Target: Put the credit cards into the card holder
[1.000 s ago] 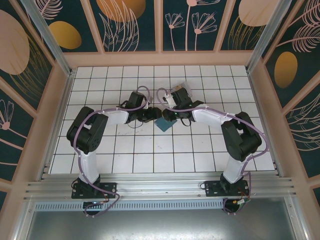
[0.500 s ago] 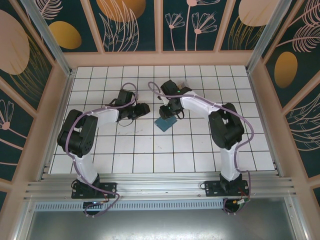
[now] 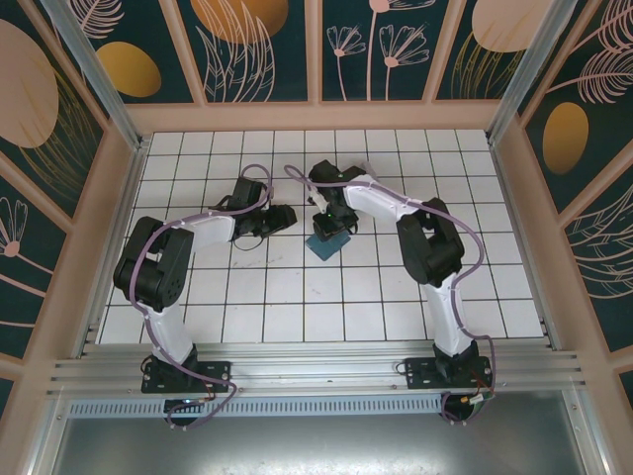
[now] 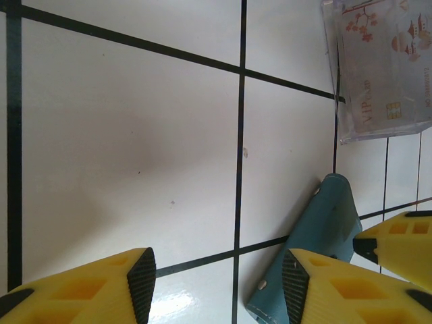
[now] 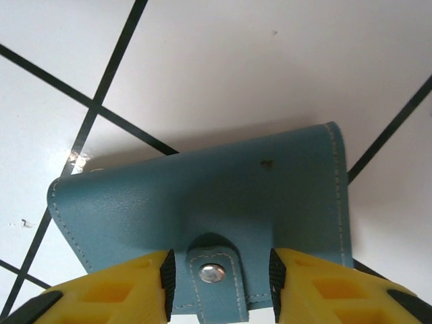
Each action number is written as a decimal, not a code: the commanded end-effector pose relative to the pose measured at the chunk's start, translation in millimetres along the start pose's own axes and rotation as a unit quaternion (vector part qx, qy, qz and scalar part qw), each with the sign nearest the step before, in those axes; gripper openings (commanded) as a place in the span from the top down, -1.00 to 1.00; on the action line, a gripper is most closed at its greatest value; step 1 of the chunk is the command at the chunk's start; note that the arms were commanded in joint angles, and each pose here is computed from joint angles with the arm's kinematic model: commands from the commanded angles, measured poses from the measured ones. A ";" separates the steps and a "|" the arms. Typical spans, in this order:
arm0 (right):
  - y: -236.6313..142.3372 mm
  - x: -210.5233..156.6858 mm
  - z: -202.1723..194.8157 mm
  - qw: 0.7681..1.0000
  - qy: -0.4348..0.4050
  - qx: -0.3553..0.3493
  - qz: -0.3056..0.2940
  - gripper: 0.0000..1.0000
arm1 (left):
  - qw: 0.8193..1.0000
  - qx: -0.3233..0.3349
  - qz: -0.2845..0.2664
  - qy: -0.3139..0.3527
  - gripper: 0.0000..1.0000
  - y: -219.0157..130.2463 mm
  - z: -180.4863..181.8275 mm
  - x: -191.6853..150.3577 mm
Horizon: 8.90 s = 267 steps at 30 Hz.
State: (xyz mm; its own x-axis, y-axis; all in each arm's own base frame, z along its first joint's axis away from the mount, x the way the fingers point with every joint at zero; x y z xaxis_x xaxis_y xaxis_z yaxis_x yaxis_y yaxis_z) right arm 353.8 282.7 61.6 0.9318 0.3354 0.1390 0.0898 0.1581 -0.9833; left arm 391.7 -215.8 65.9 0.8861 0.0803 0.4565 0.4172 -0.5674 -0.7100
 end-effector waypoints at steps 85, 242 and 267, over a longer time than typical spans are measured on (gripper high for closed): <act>-50.7 -0.5 -5.4 0.982 -0.032 0.046 -0.178 1.00 | 0.990 -0.143 0.017 -0.001 -0.20 3.7 -42.8 -5.4; -72.2 123.3 -183.5 0.936 0.202 -0.032 -0.287 -0.25 | 0.982 -0.159 0.056 0.086 0.85 26.5 -83.3 -39.5; -80.8 124.0 -177.0 0.938 0.189 -0.028 -0.291 -0.06 | 0.982 -0.163 0.053 0.084 0.84 26.5 -84.8 -38.0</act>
State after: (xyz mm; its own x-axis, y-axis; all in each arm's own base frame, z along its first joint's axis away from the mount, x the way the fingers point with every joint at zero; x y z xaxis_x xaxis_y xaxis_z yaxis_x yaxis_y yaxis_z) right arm 524.9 147.6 122.0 0.7915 -0.1620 0.5893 0.6106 0.1656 -0.7745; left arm 347.4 -299.6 70.2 0.8715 -0.1211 0.4752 0.2147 -0.7770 -0.5918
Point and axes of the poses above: each hand's point on the last joint's axis, 136 mm out from that joint toward the fingers, its own y axis out along the fingers, its own z axis along the line the jaws close on, x = y × z, the point moved 2 cm from there along -y, back along the fingers, and after that the axes turned 15 degrees about y, right-handed, at the moved point
